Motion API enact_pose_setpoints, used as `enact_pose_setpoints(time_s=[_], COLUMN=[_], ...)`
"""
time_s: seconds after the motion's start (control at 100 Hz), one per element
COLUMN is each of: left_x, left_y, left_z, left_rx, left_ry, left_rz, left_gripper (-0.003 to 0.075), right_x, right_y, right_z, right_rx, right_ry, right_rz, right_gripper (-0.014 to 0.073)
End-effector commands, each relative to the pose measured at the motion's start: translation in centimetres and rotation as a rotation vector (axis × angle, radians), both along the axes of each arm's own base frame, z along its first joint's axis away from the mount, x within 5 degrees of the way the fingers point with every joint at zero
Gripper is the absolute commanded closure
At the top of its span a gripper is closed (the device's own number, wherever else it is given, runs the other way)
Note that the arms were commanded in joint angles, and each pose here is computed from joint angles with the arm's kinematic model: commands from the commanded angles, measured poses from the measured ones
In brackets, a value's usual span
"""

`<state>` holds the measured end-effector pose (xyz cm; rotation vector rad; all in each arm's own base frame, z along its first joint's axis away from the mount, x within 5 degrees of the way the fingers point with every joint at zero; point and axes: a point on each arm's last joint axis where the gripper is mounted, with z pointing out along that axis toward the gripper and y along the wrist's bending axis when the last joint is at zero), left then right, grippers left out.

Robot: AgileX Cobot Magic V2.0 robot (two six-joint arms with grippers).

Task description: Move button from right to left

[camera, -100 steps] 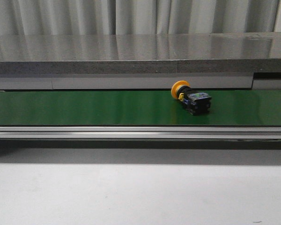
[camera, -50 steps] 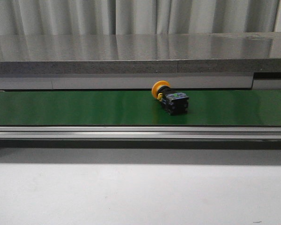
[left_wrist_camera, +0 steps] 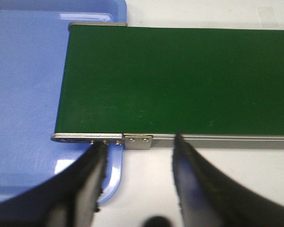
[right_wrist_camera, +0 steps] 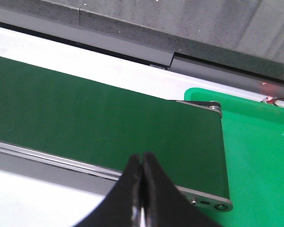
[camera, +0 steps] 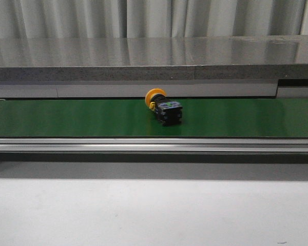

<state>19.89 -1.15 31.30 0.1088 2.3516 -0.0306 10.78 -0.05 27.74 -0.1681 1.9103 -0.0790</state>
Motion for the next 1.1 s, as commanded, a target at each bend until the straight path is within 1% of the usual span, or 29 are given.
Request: enact_pose_setpoints(time_s=[0.0, 0.01, 0.06, 0.1, 0.24, 0.35, 0.63, 0.78, 1.09], left_x=[0.4, 0.4, 0.4, 0.4, 0.6, 1.1, 4.5, 6.7, 10.4], left_y=[0.0, 0.0, 0.0, 0.0, -0.4, -1.2, -5.3, -7.5, -11.4], left_z=[1.7, 1.7, 1.7, 1.8, 1.9, 2.0, 2.5, 1.8, -0.4], left_rx=[-0.024, -0.024, -0.024, -0.027, -0.090, -0.121, -0.183, -0.201, -0.231], left_ry=[-0.106, -0.106, -0.106, -0.112, -0.124, -0.115, -0.100, -0.066, -0.006], left_rz=[0.012, 0.012, 0.012, 0.012, 0.019, -0.012, -0.125, -0.171, -0.205], left_gripper=[0.0101, 0.0076, 0.0016, 0.0001, 0.0032, 0.0052, 0.0055, 0.0055, 0.0055], right_x=[0.2, 0.2, 0.2, 0.2, 0.2, 0.2, 0.2, 0.2, 0.2], right_y=[-0.2, -0.2, -0.2, -0.2, -0.2, -0.2, -0.2, -0.2, -0.2], right_z=[1.5, 1.5, 1.5, 1.5, 1.5, 1.5, 1.5, 1.5, 1.5], right_rx=[0.003, 0.003, 0.003, 0.003, 0.003, 0.003, 0.003, 0.003, 0.003], right_ry=[-0.088, -0.088, -0.088, -0.088, -0.088, -0.088, -0.088, -0.088, -0.088], right_rz=[-0.030, -0.030, -0.030, -0.030, -0.030, -0.030, -0.030, -0.030, -0.030], right_gripper=[0.0663, 0.0663, 0.0663, 0.0663, 0.0663, 0.0663, 0.0663, 0.0663, 0.0663])
